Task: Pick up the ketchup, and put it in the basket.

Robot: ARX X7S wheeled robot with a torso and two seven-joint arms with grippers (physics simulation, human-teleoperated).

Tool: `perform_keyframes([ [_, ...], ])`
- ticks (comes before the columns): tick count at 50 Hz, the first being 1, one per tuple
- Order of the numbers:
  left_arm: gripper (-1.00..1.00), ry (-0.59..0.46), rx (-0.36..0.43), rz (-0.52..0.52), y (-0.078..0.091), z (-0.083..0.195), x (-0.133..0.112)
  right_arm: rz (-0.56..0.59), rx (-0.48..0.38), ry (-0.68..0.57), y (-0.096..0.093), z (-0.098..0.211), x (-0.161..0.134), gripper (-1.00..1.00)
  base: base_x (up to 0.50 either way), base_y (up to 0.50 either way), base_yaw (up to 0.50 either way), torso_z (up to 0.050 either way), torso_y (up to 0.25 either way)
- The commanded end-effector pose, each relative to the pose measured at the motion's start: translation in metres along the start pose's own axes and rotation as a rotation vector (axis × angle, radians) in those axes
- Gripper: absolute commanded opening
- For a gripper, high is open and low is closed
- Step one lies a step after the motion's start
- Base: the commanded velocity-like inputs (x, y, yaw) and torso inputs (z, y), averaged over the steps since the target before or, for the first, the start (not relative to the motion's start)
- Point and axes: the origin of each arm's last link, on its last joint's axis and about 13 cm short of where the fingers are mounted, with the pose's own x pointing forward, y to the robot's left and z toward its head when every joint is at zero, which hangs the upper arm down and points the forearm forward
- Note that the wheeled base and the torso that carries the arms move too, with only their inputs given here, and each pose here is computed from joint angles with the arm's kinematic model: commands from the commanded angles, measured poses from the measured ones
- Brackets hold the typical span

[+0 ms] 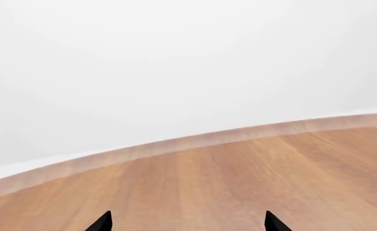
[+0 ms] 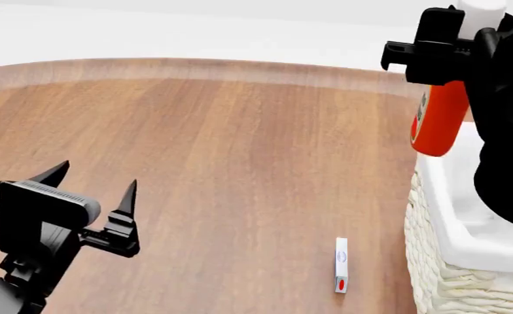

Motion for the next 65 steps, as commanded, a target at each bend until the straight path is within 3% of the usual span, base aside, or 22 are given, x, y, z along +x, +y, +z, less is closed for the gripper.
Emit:
perform_keyframes([
  [1, 1.00, -0.014, -0.001, 0.033, 0.003, -0.002, -0.010, -0.080, -0.028, -0.019, -0.021, 0.007, -0.005, -1.00, 0.00, 0.00, 0.00, 0.000, 0.000],
  [13, 1.00, -0.024, 0.018, 0.057, 0.008, -0.009, -0.017, -0.164, -0.038, -0.008, -0.042, -0.006, -0.001, -1.00, 0.00, 0.00, 0.00, 0.000, 0.000],
  [26, 1.00, -0.028, 0.022, 0.058, 0.008, -0.012, -0.025, -0.202, -0.052, 0.017, -0.052, -0.026, 0.007, -1.00, 0.00, 0.00, 0.00, 0.000, 0.001],
  [30, 1.00, -0.031, 0.020, 0.054, 0.010, -0.012, -0.027, -0.218, -0.007, 0.018, -0.058, -0.036, 0.014, -1.00, 0.00, 0.00, 0.00, 0.000, 0.000],
  [56, 1.00, -0.048, 0.003, 0.049, 0.012, -0.014, -0.035, -0.253, 0.033, 0.043, -0.070, -0.076, 0.039, -1.00, 0.00, 0.00, 0.00, 0.000, 0.000],
  [65, 1.00, -0.052, -0.003, 0.063, 0.017, -0.013, -0.039, -0.268, 0.107, 0.063, -0.077, -0.092, 0.042, -1.00, 0.00, 0.00, 0.00, 0.001, 0.000],
])
